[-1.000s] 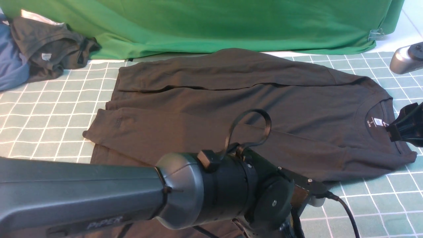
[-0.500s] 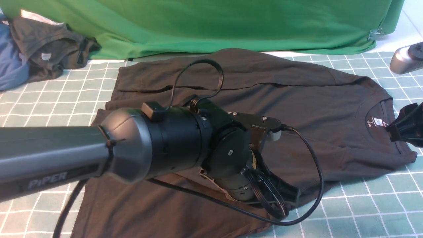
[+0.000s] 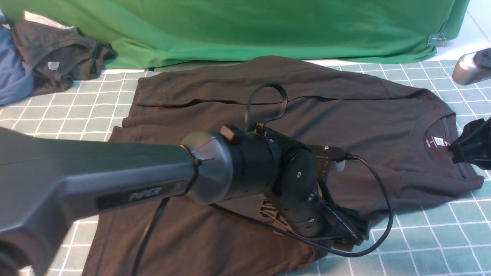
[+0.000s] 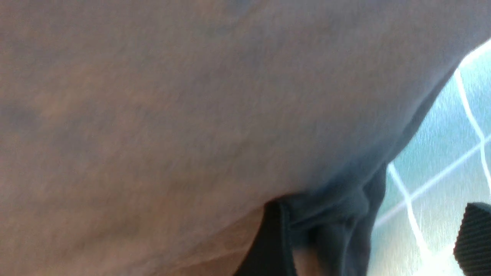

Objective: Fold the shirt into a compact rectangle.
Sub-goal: 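Grab the top left corner of the dark shirt with the left gripper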

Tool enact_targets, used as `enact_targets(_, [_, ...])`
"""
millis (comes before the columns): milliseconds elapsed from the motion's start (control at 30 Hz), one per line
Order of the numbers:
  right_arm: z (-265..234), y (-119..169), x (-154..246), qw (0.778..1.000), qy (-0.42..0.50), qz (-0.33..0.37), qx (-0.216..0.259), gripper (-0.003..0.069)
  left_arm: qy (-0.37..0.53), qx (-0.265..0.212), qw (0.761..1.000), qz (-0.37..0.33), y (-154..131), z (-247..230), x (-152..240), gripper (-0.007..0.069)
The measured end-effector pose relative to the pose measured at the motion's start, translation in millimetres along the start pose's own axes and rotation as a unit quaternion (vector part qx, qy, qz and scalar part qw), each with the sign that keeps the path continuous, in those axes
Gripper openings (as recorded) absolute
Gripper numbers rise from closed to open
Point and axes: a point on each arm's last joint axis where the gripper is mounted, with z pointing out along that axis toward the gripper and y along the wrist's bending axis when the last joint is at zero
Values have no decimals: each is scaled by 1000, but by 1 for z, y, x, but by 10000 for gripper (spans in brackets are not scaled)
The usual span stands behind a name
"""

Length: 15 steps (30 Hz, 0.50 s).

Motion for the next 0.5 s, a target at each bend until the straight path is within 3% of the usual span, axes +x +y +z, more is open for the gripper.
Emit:
enact_targets(267, [0,0,0,1000,0,0,0,237,5,-8,1000,-4,2,10,-2,472])
enact_targets(300, [0,0,0,1000,0,0,0,237,5,-13,1000,2,3,11,-2,417])
enact_targets(333, [0,0,0,1000,0,0,0,237,6,-13,1000,2,3,12,-2,408])
enact_targets(500, [0,0,0,1000,0,0,0,237,13,-18,999,34,3,12,-2,114])
